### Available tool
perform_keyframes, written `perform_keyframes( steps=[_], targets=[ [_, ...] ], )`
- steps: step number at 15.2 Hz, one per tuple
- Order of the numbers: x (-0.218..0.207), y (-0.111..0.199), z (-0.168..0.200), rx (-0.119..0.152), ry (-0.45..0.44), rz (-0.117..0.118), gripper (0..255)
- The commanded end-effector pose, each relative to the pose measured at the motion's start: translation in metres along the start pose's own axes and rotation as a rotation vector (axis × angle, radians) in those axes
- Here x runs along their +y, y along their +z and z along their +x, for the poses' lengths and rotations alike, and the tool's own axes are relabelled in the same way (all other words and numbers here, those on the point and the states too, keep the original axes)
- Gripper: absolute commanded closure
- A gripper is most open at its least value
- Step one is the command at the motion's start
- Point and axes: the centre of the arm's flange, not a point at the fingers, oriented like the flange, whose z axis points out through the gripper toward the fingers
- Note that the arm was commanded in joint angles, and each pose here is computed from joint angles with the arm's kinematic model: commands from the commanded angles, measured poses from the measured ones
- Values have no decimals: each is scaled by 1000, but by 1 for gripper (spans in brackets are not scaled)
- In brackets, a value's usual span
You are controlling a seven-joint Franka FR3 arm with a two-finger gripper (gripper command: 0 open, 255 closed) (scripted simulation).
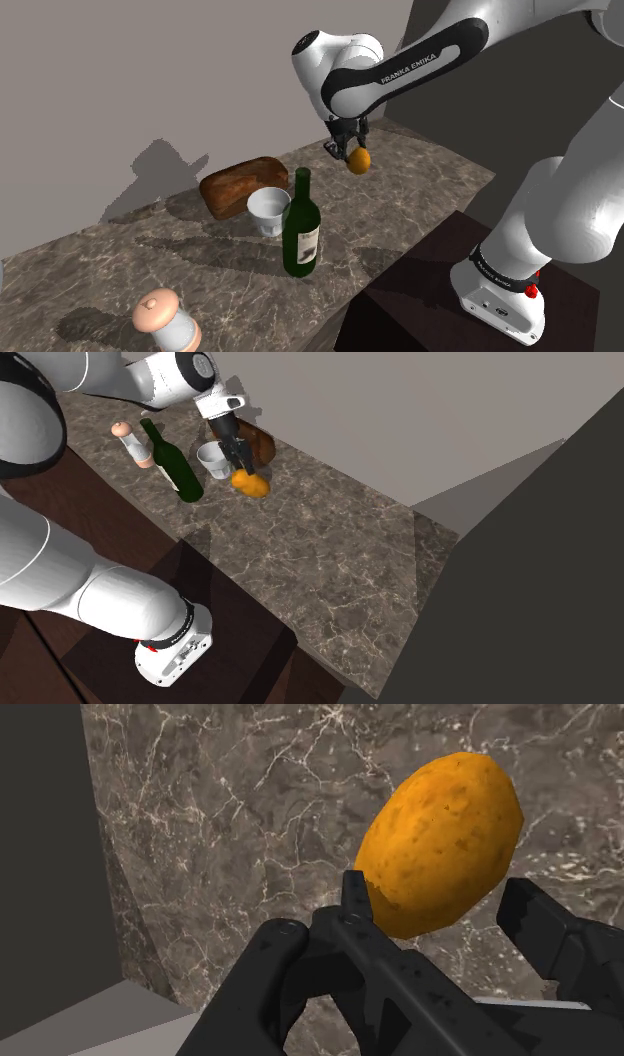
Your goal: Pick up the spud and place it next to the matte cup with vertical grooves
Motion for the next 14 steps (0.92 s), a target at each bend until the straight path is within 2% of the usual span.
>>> perform_keyframes(
  steps=[1, 11, 14],
  targets=[
    [-16, -9, -18, 0, 1, 0, 255],
    [-112, -48, -106, 0, 1, 0, 255],
    [-120, -34, -104, 0, 1, 0, 255]
  ],
)
